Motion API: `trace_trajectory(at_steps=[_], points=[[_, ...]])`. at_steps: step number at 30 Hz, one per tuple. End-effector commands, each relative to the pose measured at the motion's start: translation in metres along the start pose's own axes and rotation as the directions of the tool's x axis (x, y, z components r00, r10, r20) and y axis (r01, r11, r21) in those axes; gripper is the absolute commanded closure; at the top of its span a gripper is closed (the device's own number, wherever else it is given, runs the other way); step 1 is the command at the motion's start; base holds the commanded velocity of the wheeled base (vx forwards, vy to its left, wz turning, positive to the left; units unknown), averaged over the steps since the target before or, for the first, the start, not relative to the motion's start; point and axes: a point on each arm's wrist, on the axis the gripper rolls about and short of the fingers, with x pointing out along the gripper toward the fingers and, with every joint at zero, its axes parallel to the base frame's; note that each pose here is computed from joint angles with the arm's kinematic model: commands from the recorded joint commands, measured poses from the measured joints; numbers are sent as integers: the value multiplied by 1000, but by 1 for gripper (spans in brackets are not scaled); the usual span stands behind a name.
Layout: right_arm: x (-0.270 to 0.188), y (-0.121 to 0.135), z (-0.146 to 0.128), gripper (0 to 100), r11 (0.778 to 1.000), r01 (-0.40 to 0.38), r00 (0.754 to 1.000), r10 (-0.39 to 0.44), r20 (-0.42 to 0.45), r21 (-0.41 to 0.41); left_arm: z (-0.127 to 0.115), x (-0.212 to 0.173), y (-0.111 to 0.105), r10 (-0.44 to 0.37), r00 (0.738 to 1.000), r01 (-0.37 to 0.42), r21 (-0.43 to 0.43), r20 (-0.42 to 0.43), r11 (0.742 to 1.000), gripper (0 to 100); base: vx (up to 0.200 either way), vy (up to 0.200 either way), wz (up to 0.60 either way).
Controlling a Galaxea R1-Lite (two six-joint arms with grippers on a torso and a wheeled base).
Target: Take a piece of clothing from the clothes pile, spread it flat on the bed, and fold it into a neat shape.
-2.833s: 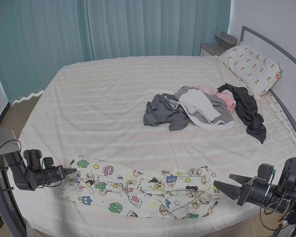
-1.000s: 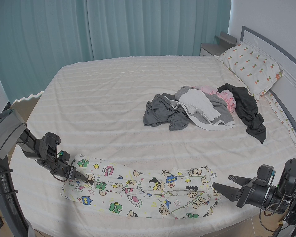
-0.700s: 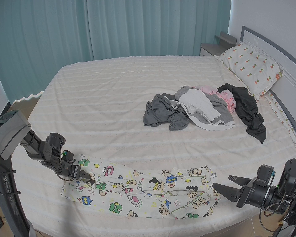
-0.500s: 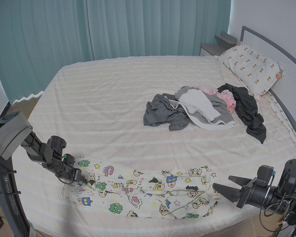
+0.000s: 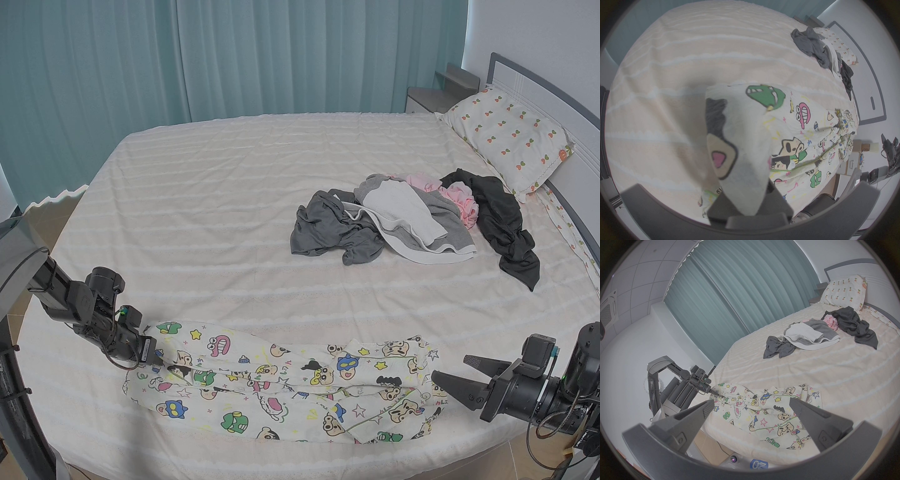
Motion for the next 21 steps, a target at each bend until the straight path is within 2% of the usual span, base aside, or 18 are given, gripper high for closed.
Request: trace_trajectory(at_steps=[1,6,15,21], points=[[-2,1,2,0,1000,-9,1000,9,14,-1,2,-17,7,22,999,-21,-17,46,1000,100,0,0,0],[-3,1,3,0,1000,-11,1000,11,21,-1,-3,-23,22,43,998,-40,-60,53,997,100,0,0,0],[-3,1,3,0,1000,-12,1000,12,19,-1,-5,-41,32,71,993,-62,-92,95,994,100,0,0,0],[-3,2,3,0,1000,-15,1000,15,18,-1,-9,-61,47,106,988,-91,-127,112,988,100,0,0,0]])
